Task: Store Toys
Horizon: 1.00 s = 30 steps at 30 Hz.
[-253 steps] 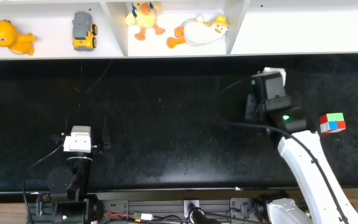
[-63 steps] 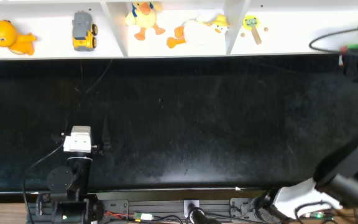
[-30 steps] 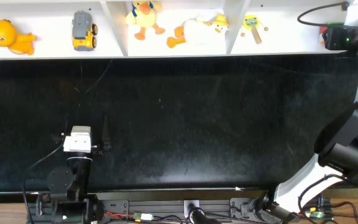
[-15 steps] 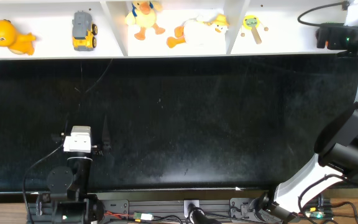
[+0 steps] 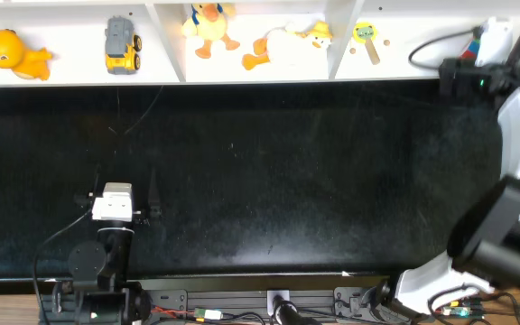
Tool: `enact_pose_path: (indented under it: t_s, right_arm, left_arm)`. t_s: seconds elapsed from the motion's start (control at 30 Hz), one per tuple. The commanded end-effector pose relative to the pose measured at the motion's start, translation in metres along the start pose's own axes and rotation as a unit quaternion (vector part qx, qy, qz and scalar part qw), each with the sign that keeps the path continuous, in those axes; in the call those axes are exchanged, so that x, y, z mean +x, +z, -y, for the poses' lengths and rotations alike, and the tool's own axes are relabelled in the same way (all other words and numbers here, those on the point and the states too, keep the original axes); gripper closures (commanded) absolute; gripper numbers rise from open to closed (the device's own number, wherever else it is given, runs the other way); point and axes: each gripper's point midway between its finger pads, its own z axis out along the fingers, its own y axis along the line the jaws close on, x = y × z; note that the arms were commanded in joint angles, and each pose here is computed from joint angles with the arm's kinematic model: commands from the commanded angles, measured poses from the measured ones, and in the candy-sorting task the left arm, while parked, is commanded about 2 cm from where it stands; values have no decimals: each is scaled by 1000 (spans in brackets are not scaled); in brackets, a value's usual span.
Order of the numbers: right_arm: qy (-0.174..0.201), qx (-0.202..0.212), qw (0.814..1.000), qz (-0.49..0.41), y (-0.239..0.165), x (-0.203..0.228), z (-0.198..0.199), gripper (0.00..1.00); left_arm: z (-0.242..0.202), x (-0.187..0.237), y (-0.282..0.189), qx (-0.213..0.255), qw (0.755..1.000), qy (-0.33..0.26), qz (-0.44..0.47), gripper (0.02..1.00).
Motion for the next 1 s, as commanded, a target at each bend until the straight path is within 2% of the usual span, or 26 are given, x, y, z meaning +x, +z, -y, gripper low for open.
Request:
enact_pose_path:
  t_s: [0.03,0.13,0.23,0.33,0.6,0.67,0.87,0.93,1.0]
  right_arm:
    - [-12,6,999,32,-38,-2,-23,5]
    - [-23,6,998,53,-52,-2,-39,7]
    - [-15,27,996,79,-70,0,-50,7]
    - [-37,42,991,117,-85,8,-70,5]
    - [-95,51,975,196,-100,42,-131,5]
    - [-73,49,975,205,-103,51,-142,5]
    - [48,52,966,247,-124,68,-150,5]
    - [74,44,961,264,-132,73,-149,5]
    - [84,41,955,280,-138,80,-148,5]
  left_arm:
    - [0,0,-1,-2,1000,-3,2,20]
    - [0,0,-1,-2,1000,-3,2,23]
    - [0,0,-1,-2,1000,-3,2,20]
    - [0,-1,-1,-2,1000,-3,2,20]
    - [0,-1,-1,-2,1000,-3,2,20]
    - [0,-1,-1,-2,1000,-3,2,20]
    - [0,0,-1,-2,1000,-3,2,20]
    - [0,-1,-1,-2,1000,-3,2,20]
    - [0,0,-1,-2,1000,-3,2,20]
